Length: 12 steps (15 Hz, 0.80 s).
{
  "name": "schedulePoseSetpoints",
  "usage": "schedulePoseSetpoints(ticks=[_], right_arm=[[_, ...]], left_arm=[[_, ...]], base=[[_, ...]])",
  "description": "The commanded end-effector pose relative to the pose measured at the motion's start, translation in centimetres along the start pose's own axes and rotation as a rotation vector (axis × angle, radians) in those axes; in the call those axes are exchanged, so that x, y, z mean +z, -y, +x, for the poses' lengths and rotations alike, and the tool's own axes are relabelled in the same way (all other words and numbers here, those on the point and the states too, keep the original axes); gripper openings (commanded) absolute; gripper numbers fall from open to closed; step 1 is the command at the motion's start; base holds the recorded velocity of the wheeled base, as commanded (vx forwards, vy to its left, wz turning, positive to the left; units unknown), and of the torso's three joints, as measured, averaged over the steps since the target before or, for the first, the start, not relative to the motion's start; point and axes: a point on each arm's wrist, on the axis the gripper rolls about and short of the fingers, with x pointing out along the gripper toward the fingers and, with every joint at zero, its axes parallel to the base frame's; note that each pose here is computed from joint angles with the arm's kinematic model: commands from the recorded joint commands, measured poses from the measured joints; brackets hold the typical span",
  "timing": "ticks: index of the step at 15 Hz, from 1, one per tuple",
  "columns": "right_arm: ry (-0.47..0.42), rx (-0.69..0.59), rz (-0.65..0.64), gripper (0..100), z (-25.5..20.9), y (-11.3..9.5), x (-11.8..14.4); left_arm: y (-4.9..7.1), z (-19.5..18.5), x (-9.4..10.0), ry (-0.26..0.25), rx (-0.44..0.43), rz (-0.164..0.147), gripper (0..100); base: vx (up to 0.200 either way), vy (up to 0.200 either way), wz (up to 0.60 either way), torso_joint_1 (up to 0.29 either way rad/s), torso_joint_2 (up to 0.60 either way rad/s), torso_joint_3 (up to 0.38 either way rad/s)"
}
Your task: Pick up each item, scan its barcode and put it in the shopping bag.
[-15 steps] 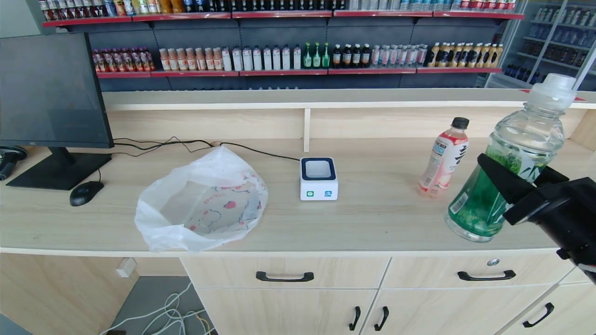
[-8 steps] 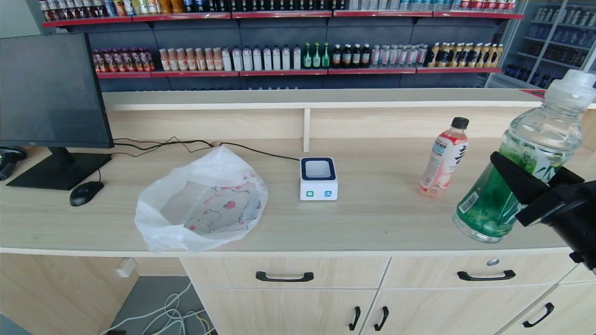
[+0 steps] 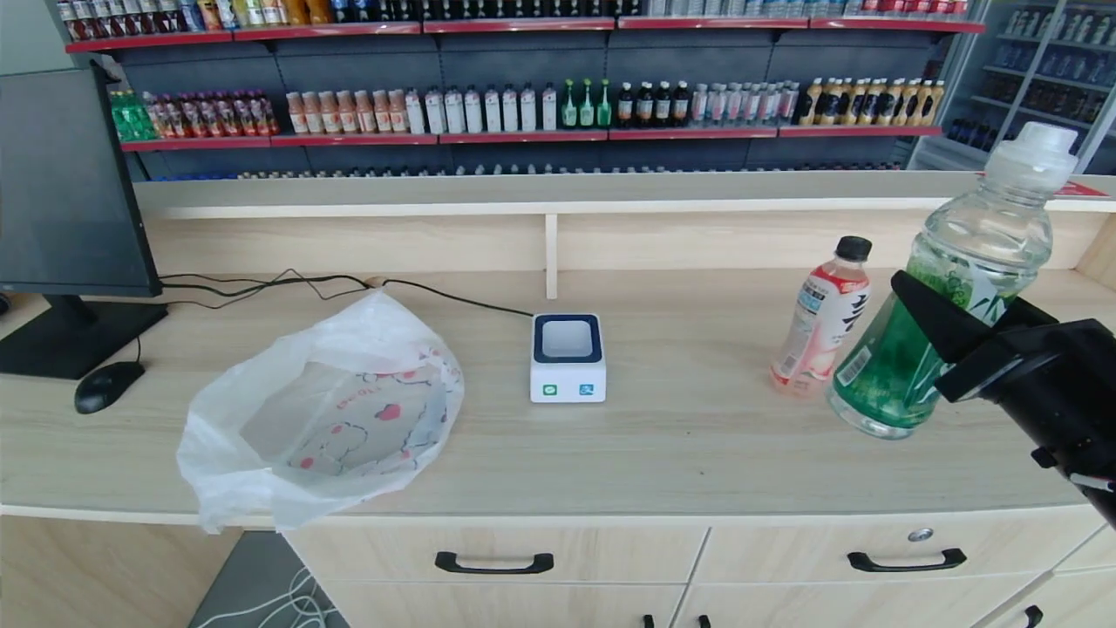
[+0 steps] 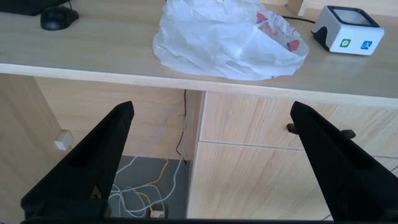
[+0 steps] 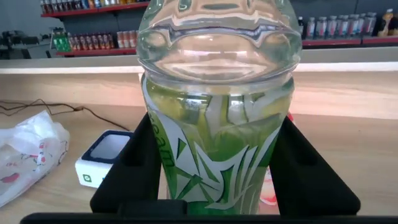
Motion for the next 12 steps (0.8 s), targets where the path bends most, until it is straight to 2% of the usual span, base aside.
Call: schedulePoseSetpoints(ticks=[1, 7, 12], right_arm=[[-0.004, 0.005, 0.000, 0, 0.07, -0.05, -0.15], [-0.007, 0.006, 0.000, 0, -0.07, -0.08, -0.18], [-0.007, 0.049, 0.012, 0, 0.00, -1.01, -0.20]], left_arm=[[0.00, 0.01, 0.00, -0.001, 0.000, -0.002, 100], [0.00, 0.01, 0.00, -0.001, 0.000, -0.002, 100], [0.00, 0.01, 0.01, 0.000, 0.000, -0.004, 100]], base=[[0.000, 0.000, 0.00, 0.000, 0.00, 0.000], [0.000, 0.000, 0.00, 0.000, 0.00, 0.000], [0.000, 0.200, 0.00, 0.002, 0.00, 0.003]])
